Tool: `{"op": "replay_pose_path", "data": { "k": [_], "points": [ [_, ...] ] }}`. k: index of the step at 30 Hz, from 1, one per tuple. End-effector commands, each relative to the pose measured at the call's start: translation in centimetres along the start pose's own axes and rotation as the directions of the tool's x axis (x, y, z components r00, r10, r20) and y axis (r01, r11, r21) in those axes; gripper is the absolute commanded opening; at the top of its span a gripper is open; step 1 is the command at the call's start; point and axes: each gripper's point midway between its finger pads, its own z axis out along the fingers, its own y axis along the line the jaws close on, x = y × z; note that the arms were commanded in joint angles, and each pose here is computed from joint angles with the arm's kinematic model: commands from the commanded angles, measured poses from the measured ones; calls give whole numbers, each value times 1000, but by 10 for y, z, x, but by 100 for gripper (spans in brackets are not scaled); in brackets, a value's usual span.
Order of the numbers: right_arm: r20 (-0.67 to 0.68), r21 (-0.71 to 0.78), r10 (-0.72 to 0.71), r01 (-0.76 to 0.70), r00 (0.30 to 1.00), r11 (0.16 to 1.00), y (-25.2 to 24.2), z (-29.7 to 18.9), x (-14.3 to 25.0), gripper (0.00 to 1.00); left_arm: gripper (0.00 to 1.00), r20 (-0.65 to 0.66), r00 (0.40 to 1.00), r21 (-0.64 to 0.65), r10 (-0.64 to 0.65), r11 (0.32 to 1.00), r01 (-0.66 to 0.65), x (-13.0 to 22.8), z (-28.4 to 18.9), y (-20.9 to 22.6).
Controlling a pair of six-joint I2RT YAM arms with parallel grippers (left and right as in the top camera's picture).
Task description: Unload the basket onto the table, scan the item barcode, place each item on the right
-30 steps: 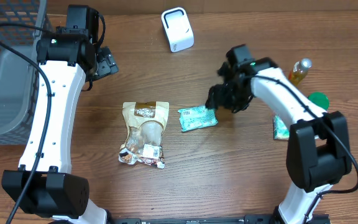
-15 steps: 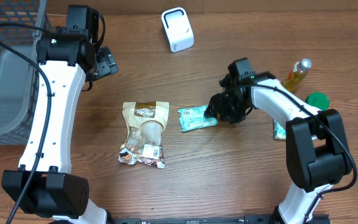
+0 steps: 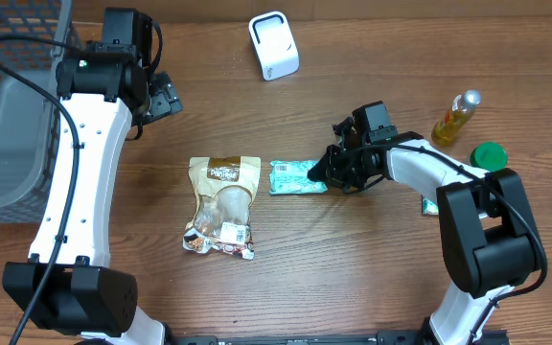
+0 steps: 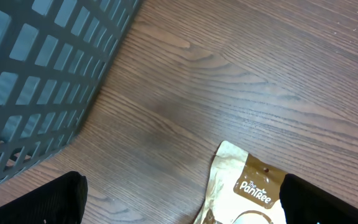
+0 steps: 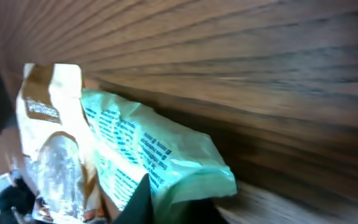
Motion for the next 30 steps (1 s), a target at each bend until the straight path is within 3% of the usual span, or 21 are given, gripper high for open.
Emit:
{"op": "replay_pose_path", "data": {
  "k": [1,10,14,20,30],
  "points": [
    [24,-77,-57,58,998,995,19,-15,-6,4,100,36,999,9,21,1000,-21,-5,-11,-3],
    [169,-105,-383,403,908,909,64,-66,-11,4,100,36,999,9,21,1000,-21,-5,-11,-3],
    [182,-113,-395,418,900,901,75,-82,-3,4,100,36,999,9,21,1000,-21,-5,-11,-3],
    [137,-239,-391,413,910,879,92,-88,17,4,100,36,999,9,21,1000,-21,-5,-11,-3],
    [143,-241,-394,418,908,876,93,-89,16,4,100,36,999,9,21,1000,-21,-5,-11,-3]
  ]
}}
